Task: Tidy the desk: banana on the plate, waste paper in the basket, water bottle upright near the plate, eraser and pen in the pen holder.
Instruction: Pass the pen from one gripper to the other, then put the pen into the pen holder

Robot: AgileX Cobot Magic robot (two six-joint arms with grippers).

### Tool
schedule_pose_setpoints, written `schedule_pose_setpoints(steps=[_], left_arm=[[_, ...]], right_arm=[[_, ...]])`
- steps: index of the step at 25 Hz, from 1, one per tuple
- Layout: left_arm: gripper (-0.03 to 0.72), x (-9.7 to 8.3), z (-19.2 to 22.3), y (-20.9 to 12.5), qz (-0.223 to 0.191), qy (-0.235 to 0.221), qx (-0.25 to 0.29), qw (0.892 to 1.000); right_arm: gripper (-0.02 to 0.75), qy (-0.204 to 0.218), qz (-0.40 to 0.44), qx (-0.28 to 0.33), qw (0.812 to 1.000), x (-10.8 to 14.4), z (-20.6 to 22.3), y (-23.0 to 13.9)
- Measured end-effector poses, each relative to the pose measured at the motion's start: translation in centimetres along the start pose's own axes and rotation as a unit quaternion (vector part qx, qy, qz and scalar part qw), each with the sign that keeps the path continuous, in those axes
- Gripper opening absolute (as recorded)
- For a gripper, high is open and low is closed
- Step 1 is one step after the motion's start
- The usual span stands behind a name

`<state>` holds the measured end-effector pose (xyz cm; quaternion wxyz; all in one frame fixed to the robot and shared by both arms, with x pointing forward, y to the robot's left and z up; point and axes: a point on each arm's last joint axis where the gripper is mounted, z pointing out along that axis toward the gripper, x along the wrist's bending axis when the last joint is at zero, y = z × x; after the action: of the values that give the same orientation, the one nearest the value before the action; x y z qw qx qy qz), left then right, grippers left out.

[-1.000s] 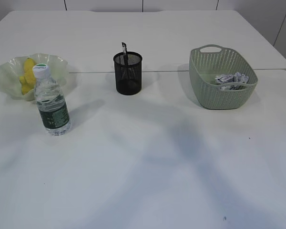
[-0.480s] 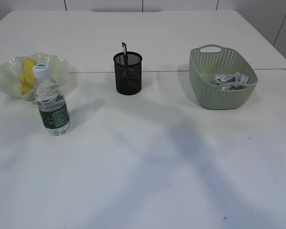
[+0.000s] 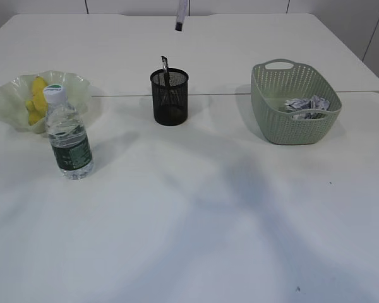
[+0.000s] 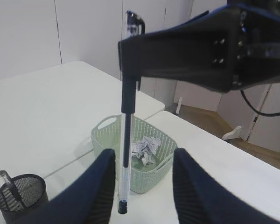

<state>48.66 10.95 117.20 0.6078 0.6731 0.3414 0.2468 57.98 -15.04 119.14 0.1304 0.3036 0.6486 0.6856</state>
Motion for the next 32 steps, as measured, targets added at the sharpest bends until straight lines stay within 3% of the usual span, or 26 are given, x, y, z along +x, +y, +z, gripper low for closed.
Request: schedule_pose_setpoints(steps=[10,14,18,23,28,32], left_arm=[[0.286,0.5,0.0,0.4,0.112,0.028,-0.015,0.993],[0.286,2.7,-0.3,0.9,0.152,0.077,-0.033,0.985],[0.286,6.4,-1.1,1.2,0.152,0.141,-0.033,0.978],[0.286,9.6,-2.2,1.4,0.146,0.194,-0.030,0.970],[0.286,11.5,-2.9,1.4,0.141,0.224,-0.026,0.964],[0.286,11.7,-3.0,1.2,0.139,0.222,-0.014,0.965]], right_arm=[[0.087,-0.069,-0.136,0.001,0.988,-2.7,1.2,-1.3],[0.087,-0.097,-0.173,0.002,0.980,-3.8,1.7,-1.8],[0.087,-0.107,-0.201,0.003,0.974,-4.9,2.4,-2.7],[0.087,-0.108,-0.228,0.024,0.967,-6.4,3.7,-4.4],[0.090,-0.107,-0.255,0.029,0.961,-8.2,5.7,-5.2],[0.092,-0.108,-0.264,0.019,0.958,-9.6,7.4,-5.0]])
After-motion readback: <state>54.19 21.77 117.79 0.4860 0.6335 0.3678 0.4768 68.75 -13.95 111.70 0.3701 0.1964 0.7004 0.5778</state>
